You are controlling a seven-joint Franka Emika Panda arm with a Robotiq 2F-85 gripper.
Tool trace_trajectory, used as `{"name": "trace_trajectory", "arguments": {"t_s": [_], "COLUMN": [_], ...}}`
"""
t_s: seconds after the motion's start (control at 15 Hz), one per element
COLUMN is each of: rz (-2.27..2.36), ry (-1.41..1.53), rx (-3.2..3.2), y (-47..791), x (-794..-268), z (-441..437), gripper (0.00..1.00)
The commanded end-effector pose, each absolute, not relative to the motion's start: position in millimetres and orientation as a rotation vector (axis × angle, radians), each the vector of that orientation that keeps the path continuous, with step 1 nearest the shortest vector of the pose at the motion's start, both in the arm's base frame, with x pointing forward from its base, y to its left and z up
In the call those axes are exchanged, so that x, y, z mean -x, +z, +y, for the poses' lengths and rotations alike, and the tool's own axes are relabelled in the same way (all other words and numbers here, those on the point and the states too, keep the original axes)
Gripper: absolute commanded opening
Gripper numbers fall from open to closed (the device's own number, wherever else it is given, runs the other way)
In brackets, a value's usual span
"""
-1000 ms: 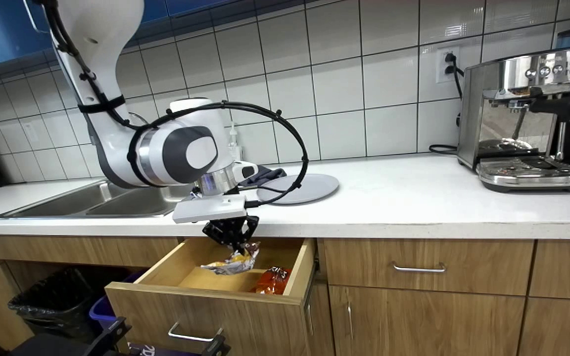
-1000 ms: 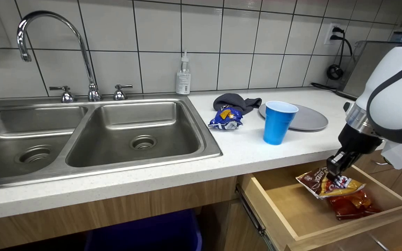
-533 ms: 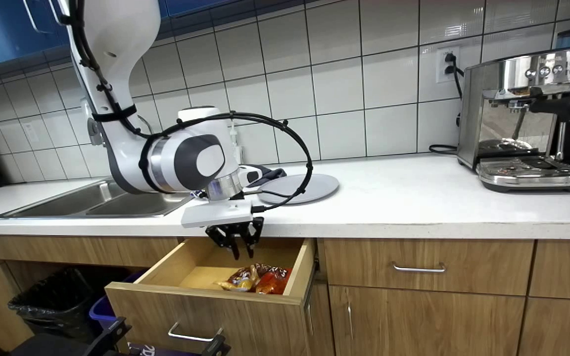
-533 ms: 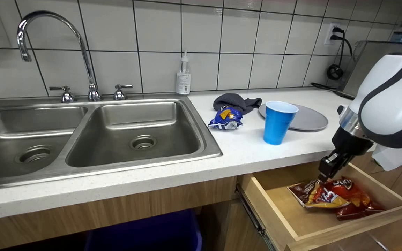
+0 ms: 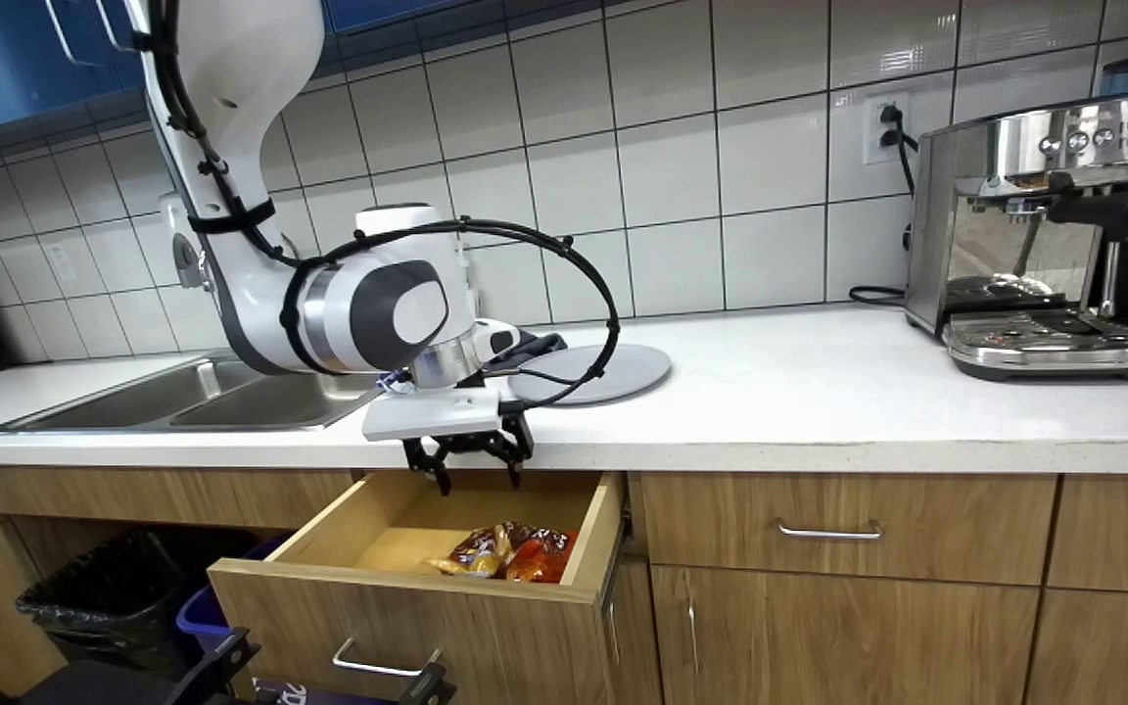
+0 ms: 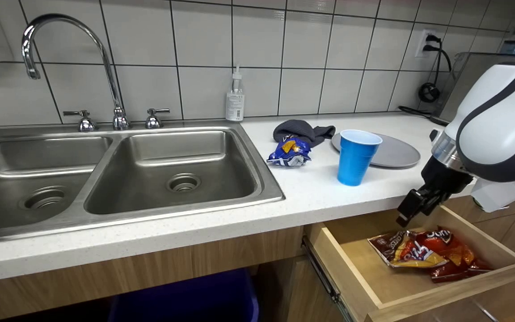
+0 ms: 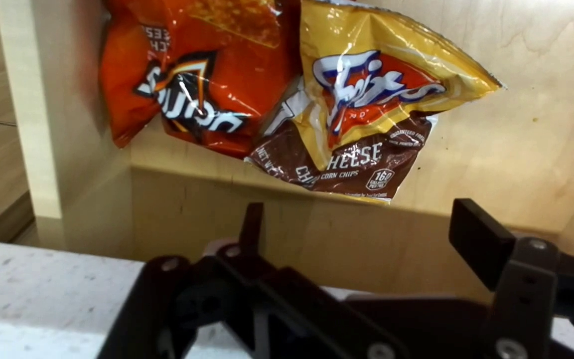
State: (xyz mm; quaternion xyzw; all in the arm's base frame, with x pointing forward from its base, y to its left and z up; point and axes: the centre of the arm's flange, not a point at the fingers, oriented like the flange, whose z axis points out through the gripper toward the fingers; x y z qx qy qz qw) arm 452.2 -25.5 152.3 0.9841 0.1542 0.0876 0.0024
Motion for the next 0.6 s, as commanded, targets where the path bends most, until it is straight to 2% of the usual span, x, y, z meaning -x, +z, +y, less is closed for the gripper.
{"name": "trace_trajectory", "arguments": {"t_s": [0.0, 0.53], "rz": [0.482, 0.45], "ry": [0.326, 0.358], "rx": [-3.084, -3.047], "y": [175, 211], "x": [-450, -449], "z": [-30, -33], "gripper": [1.0, 1.0]}}
